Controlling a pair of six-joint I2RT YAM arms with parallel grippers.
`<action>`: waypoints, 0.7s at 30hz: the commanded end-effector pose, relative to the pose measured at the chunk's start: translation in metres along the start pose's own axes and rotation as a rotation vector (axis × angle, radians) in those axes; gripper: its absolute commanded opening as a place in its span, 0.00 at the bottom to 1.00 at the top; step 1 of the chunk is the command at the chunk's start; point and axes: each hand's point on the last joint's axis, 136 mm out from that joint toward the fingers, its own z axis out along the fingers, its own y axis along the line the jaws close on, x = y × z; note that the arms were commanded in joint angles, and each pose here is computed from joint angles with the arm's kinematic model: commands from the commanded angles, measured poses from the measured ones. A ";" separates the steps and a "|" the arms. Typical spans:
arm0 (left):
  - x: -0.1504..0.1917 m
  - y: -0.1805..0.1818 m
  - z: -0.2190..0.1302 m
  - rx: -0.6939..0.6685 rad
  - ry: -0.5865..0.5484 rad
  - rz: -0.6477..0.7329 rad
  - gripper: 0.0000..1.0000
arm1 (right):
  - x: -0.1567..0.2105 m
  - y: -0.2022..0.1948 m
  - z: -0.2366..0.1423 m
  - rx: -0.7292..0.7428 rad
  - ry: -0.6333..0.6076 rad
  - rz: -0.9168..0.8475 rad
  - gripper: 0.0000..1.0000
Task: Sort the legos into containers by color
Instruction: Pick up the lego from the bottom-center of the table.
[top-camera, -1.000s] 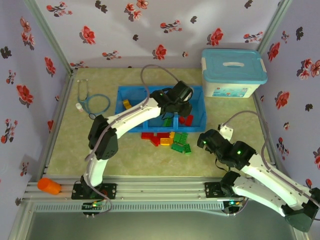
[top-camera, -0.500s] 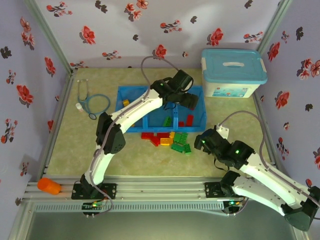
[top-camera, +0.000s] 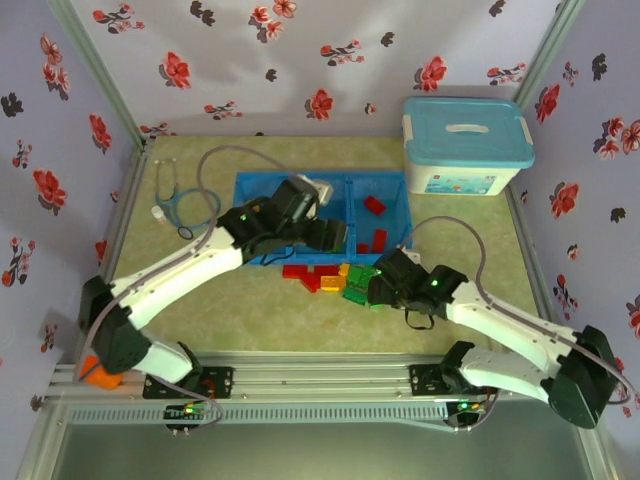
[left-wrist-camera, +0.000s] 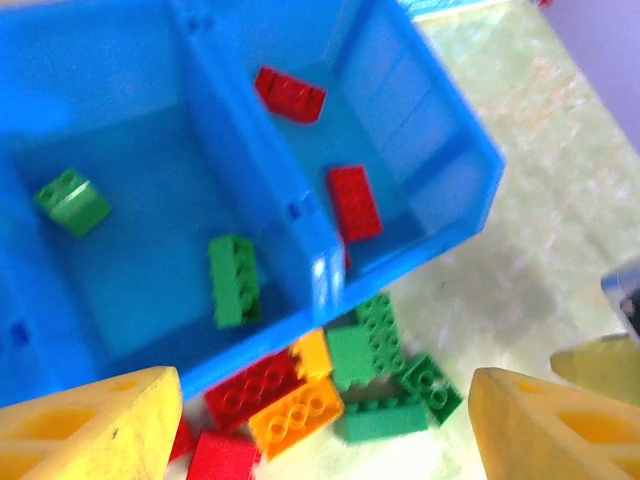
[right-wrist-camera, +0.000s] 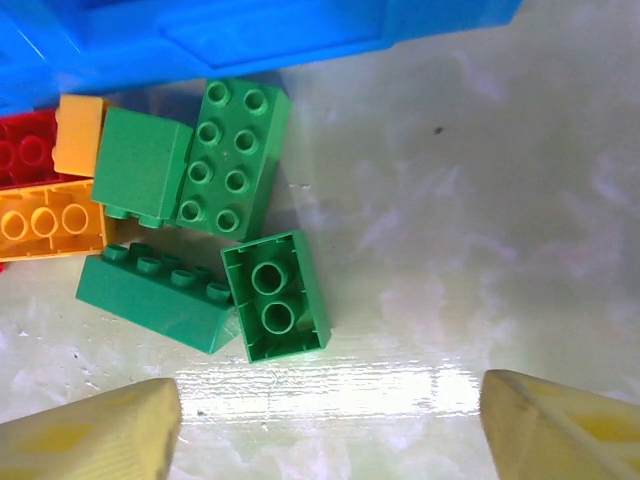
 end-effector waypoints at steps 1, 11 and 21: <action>0.028 0.024 -0.004 -0.062 0.001 -0.048 0.75 | 0.004 0.009 0.013 -0.023 0.035 -0.031 0.72; 0.101 0.075 -0.030 -0.154 0.035 -0.143 0.73 | 0.017 0.012 0.051 0.066 0.153 -0.088 0.65; 0.135 0.100 -0.047 -0.206 0.050 -0.189 0.73 | 0.022 0.013 0.073 0.098 0.183 -0.094 0.58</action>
